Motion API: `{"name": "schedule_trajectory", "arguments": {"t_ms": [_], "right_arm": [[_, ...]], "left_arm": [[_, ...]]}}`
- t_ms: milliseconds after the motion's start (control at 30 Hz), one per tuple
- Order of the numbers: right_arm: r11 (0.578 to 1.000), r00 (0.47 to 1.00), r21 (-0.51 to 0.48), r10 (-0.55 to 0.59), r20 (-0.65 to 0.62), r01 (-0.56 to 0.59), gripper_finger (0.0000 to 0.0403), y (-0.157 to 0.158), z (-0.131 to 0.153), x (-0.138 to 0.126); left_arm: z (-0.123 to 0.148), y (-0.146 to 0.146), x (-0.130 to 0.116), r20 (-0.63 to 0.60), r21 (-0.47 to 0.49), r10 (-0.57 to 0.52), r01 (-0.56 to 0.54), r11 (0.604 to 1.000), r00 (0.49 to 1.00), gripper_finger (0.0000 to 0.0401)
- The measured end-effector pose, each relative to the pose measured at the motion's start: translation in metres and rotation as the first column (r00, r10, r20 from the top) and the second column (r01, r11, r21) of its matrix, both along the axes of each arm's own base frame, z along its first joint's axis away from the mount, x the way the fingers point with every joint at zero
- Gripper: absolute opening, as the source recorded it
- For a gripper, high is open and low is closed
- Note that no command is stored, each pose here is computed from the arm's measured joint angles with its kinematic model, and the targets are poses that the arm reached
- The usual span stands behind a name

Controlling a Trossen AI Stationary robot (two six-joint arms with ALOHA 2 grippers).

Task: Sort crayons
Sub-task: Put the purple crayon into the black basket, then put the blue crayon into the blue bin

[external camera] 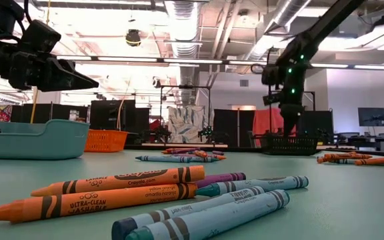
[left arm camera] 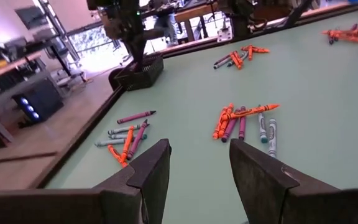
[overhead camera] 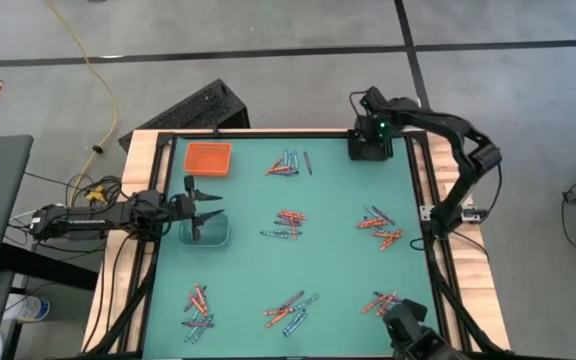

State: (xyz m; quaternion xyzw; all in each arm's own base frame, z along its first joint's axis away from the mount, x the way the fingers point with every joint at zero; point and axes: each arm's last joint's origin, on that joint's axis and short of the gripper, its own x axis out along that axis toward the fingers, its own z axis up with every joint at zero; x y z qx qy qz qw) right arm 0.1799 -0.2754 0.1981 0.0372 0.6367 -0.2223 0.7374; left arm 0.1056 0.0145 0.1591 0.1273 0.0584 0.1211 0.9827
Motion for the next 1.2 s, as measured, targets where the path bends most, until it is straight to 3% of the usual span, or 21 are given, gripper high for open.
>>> {"name": "schedule_trajectory", "arguments": {"t_ms": [133,233,367,567,867,1033,1200], "right_arm": [[1.0,1.0,0.021,-0.021,-0.004,0.021,0.0047,-0.002,-0.007,0.002],[1.0,1.0,0.012,-0.028,0.005,0.028,0.008,-0.002,-0.005,0.002],[0.998,0.998,-0.026,-0.052,0.042,0.053,0.0133,0.001,0.008,0.0],[0.986,0.98,-0.096,-0.116,0.162,0.133,0.0192,0.016,0.043,-0.002],[0.996,0.893,-0.09,0.042,0.448,-0.001,0.0193,0.093,0.105,0.028],[0.987,0.835,-0.077,0.161,0.527,-0.141,0.0184,0.15,0.122,0.05],[0.952,0.78,-0.035,0.271,0.564,-0.305,0.0177,0.209,0.126,0.07]], "left_arm": [[0.0,0.0,0.0,0.024,-0.093,0.009,-0.007,0.996,1.0,0.0158],[0.001,0.0,0.0,0.034,-0.107,-0.001,0.005,0.994,0.999,0.0158],[0.003,-0.003,0.001,0.063,-0.142,-0.107,0.115,0.983,0.992,0.0158],[0.017,-0.01,0.001,0.149,-0.228,-0.293,0.321,0.919,0.944,0.0158],[0.049,-0.018,0.015,0.136,-0.17,-0.383,0.402,0.9,0.914,0.0158],[0.068,-0.024,0.037,0.046,-0.132,-0.407,0.41,0.903,0.912,0.0158],[0.074,-0.032,0.069,-0.094,-0.076,-0.433,0.427,0.901,0.897,0.0158]]}}
